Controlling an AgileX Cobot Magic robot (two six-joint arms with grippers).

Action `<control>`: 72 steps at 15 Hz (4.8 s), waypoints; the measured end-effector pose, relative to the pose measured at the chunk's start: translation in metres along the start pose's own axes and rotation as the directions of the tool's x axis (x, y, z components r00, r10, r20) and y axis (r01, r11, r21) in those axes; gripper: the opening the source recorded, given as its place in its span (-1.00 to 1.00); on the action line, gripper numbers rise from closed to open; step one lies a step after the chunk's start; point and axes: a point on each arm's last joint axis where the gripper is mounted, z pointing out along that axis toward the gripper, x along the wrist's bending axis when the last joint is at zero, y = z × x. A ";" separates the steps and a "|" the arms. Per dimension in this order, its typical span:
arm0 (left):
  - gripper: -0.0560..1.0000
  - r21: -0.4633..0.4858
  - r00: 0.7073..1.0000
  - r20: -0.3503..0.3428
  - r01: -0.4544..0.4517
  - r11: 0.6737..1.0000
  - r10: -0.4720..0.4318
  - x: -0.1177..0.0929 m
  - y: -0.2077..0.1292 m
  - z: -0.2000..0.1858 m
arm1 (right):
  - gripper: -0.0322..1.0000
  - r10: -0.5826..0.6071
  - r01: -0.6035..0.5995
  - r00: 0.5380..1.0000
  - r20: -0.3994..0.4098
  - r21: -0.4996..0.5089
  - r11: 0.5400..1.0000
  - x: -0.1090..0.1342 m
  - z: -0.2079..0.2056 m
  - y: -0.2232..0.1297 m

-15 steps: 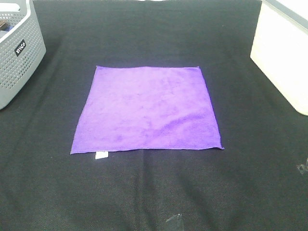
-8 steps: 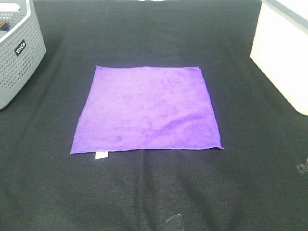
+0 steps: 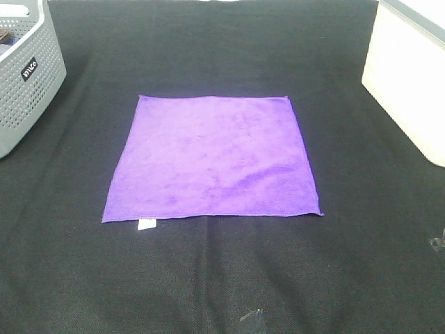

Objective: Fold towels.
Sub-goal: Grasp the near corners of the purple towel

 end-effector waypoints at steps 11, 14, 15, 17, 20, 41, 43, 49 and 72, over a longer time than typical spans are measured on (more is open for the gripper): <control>0.98 0.000 1.000 -0.025 -0.012 1.000 0.012 0.002 0.000 0.000 | 0.88 -0.001 0.001 1.000 -0.003 0.000 1.000 0.000 0.000 0.000; 0.98 0.000 1.000 -0.004 -0.001 1.000 0.001 0.000 0.000 0.000 | 0.88 -0.001 0.001 1.000 -0.003 0.000 1.000 0.000 0.000 0.000; 0.98 0.000 1.000 -0.002 0.000 1.000 0.000 0.000 0.000 0.000 | 0.88 -0.001 0.001 1.000 -0.003 0.000 1.000 0.000 0.000 0.000; 0.98 0.000 1.000 -0.002 0.000 1.000 0.000 0.000 0.000 0.000 | 0.88 -0.001 0.001 1.000 -0.003 0.000 1.000 0.000 0.000 0.000; 0.98 0.000 1.000 -0.002 0.000 1.000 0.000 0.000 0.000 0.000 | 0.88 -0.001 0.001 1.000 -0.004 0.000 1.000 0.000 0.000 0.000; 0.98 0.641 0.990 0.137 -0.071 0.764 -0.023 -0.010 0.123 0.151 | 0.88 0.099 0.028 0.968 -0.232 0.488 0.872 -0.007 0.150 0.153; 0.98 0.682 0.954 0.255 -0.063 0.728 -0.156 -0.024 0.119 0.204 | 0.88 0.174 0.005 0.931 -0.320 0.490 0.872 -0.002 0.185 0.155; 0.98 0.688 0.924 0.277 0.000 0.726 -0.263 -0.031 0.105 0.278 | 0.88 0.462 -0.224 0.842 -0.279 0.598 0.769 -0.046 0.251 0.129; 0.93 0.842 0.847 0.311 -0.036 0.538 -0.432 -0.042 0.013 0.409 | 0.82 0.551 -0.143 0.794 -0.258 0.801 0.581 -0.028 0.399 0.056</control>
